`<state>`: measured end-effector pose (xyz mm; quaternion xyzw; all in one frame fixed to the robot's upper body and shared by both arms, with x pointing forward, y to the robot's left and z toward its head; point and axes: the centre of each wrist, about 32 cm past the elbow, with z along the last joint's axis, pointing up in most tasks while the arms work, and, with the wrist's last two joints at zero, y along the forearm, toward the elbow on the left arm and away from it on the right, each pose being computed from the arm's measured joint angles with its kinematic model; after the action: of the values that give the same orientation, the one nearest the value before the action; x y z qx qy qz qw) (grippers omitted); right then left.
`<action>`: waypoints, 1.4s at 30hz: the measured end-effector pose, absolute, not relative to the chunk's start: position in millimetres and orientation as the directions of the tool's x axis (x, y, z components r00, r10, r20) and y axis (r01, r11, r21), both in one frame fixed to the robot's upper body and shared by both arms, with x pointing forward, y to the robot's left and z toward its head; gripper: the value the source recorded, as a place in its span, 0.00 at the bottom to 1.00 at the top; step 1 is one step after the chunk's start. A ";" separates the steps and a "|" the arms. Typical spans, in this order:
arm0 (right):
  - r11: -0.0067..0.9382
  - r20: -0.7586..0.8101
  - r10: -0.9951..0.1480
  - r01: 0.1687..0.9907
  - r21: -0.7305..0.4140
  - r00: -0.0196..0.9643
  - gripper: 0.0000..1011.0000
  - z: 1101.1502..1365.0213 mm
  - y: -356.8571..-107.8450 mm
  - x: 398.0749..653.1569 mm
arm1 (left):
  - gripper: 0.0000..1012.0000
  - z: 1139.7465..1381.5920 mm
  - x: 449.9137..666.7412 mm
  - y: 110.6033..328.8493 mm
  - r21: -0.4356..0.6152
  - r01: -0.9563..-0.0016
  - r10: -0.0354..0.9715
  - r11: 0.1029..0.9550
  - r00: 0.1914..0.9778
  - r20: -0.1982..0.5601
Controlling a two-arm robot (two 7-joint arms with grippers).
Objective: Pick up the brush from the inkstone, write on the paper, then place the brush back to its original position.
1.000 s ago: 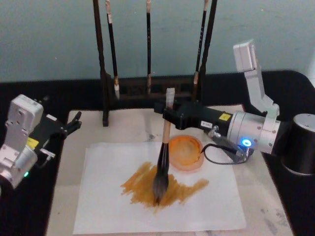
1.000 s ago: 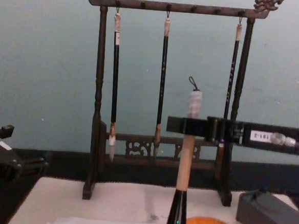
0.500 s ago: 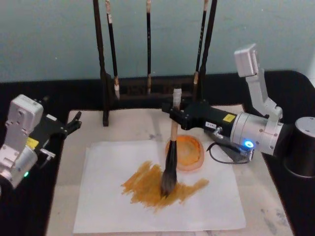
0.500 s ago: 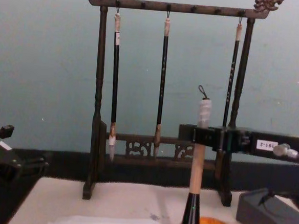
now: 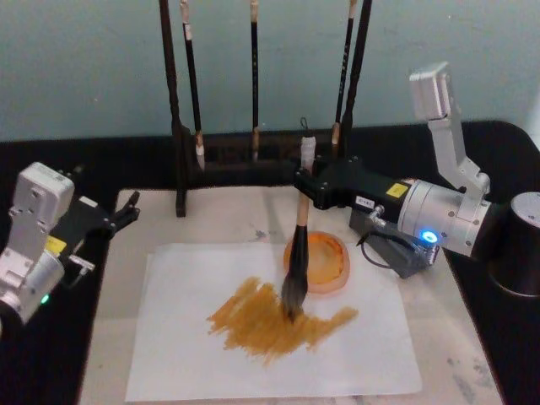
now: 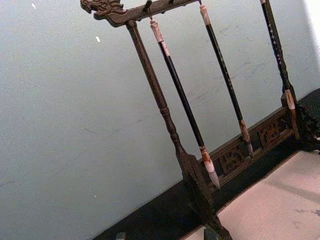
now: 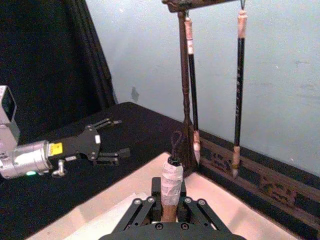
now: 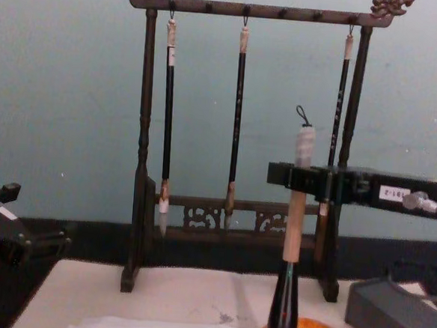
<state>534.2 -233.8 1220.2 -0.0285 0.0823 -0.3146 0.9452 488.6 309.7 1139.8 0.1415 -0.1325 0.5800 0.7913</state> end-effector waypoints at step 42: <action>0.834 -0.200 -0.552 0.541 -0.113 0.809 0.15 1214.6 -225.7 533.3 | 1.00 1139.8 488.6 309.7 0.070 -0.955 0.880 0.287 0.292 0.374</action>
<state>533.3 -225.7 1214.6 -0.0255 0.1129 -0.2873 0.9508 488.6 309.7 1139.8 0.1415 -0.1325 0.5799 0.7913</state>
